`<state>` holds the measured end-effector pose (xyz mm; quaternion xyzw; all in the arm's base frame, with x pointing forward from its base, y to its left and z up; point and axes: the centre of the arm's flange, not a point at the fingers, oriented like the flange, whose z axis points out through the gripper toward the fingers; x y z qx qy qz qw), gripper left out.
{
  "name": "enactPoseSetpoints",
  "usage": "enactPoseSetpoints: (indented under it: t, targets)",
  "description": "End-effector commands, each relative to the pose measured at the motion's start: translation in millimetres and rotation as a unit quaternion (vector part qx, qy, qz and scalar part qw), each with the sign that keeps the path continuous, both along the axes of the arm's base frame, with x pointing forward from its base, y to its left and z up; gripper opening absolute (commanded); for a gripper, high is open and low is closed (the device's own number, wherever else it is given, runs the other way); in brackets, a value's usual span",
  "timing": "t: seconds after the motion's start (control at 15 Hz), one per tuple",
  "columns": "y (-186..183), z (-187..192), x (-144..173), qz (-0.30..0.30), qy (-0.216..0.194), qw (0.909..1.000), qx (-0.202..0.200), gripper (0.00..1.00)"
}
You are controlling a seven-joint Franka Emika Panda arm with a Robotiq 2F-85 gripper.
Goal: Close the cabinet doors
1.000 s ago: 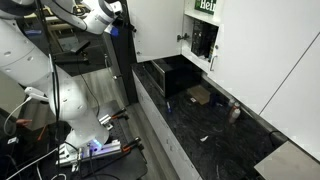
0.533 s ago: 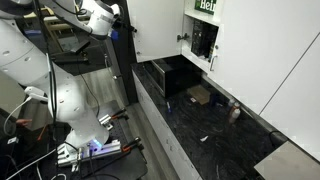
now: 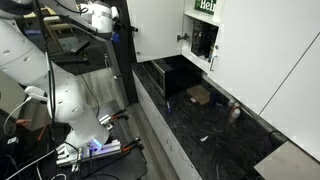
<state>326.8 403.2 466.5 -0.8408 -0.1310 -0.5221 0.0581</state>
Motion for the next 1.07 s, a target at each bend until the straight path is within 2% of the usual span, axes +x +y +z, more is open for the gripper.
enactPoseSetpoints:
  t: [0.0,0.4,1.0]
  targets:
    - [6,-19,9,-0.011,-0.039,0.9991,-0.010,1.00]
    - [6,-36,15,-0.034,-0.091,0.9941,-0.048,1.00]
    - [-10,-48,32,-0.081,-0.111,0.9850,-0.105,1.00]
